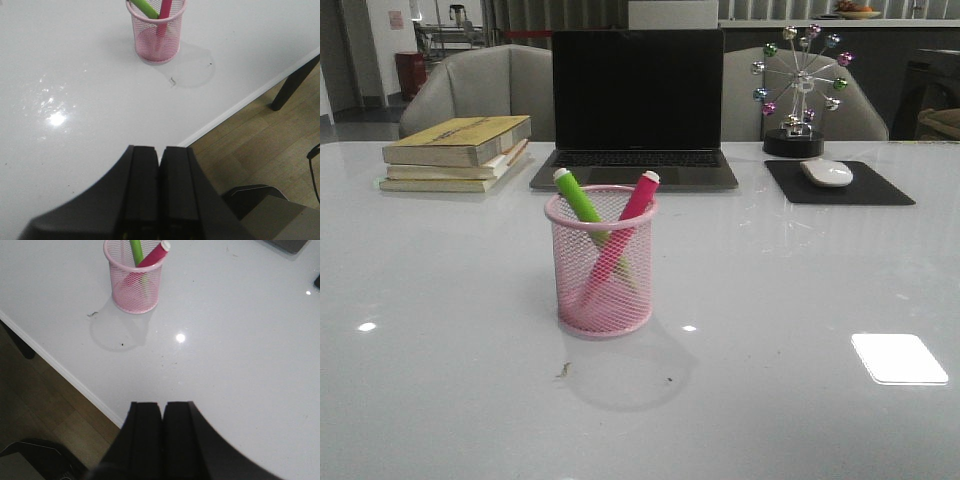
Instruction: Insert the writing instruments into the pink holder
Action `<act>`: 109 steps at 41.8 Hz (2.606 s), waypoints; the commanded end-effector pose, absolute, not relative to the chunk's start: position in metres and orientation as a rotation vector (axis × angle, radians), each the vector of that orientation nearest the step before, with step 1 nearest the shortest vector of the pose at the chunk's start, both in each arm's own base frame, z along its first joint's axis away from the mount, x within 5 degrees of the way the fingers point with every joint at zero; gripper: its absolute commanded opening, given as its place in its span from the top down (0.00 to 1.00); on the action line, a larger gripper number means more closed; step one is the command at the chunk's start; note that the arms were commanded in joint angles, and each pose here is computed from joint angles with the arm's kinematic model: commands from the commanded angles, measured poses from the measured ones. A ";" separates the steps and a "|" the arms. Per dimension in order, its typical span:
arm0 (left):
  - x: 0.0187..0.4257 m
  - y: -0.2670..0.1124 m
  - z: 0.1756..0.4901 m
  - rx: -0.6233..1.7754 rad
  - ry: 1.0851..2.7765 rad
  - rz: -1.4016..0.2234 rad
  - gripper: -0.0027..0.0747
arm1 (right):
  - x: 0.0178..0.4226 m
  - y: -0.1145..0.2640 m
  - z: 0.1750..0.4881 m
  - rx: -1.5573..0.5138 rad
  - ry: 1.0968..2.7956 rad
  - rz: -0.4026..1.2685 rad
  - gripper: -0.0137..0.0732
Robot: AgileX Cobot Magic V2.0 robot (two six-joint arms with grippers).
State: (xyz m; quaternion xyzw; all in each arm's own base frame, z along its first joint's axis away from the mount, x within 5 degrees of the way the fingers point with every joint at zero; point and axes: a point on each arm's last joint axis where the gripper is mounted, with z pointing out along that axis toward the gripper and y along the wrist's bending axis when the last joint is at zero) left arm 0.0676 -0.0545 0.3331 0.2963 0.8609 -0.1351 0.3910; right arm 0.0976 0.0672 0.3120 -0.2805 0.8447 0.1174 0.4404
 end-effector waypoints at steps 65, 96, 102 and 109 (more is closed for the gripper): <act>0.054 -0.001 0.212 -0.040 1.460 -0.084 0.85 | 0.100 0.069 0.326 -0.674 2.006 0.311 0.81; 0.053 -0.003 0.220 0.034 1.372 -0.070 0.85 | 0.100 0.068 0.326 -0.674 2.007 0.311 0.81; 0.053 -0.003 0.220 0.034 1.372 -0.070 0.85 | 0.100 0.068 0.326 -0.674 2.007 0.311 0.81; 0.053 -0.003 0.220 0.034 1.372 -0.070 0.85 | 0.100 0.068 0.326 -0.674 2.007 0.311 0.81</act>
